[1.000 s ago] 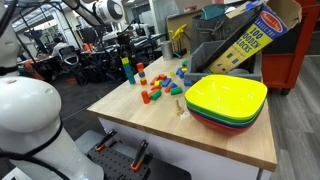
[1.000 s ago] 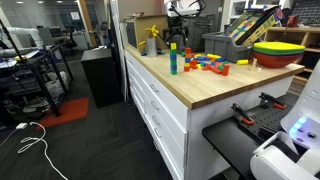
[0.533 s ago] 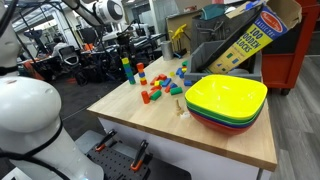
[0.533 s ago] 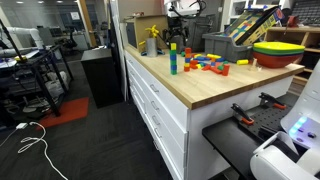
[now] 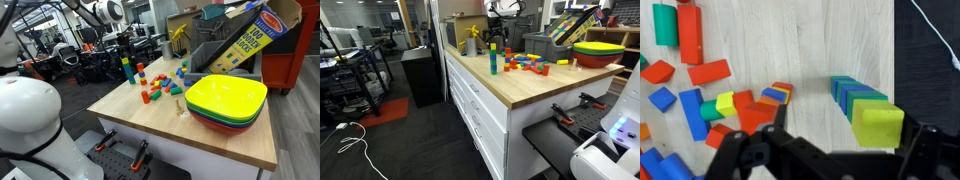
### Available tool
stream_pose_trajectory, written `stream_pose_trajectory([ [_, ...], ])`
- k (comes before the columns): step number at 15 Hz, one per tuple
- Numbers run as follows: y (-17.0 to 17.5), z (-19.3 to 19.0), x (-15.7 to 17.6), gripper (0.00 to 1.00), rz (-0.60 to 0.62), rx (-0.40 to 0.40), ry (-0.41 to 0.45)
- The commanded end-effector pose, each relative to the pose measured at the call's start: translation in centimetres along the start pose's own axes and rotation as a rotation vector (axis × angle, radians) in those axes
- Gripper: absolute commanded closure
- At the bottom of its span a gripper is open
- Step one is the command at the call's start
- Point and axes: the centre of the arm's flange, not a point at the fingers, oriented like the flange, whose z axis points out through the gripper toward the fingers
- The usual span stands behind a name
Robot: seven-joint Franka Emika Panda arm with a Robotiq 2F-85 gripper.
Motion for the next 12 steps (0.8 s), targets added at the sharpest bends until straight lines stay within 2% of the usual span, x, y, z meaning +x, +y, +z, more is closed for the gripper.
stream_pose_trajectory([
  [1, 0.3, -0.3, -0.7, 0.00, 0.007, 0.027, 0.013],
  [9, 0.4, -1.8, -1.1, 0.00, 0.011, 0.049, 0.041],
  [12, 0.6, -2.8, -1.4, 0.00, 0.019, 0.081, 0.054],
])
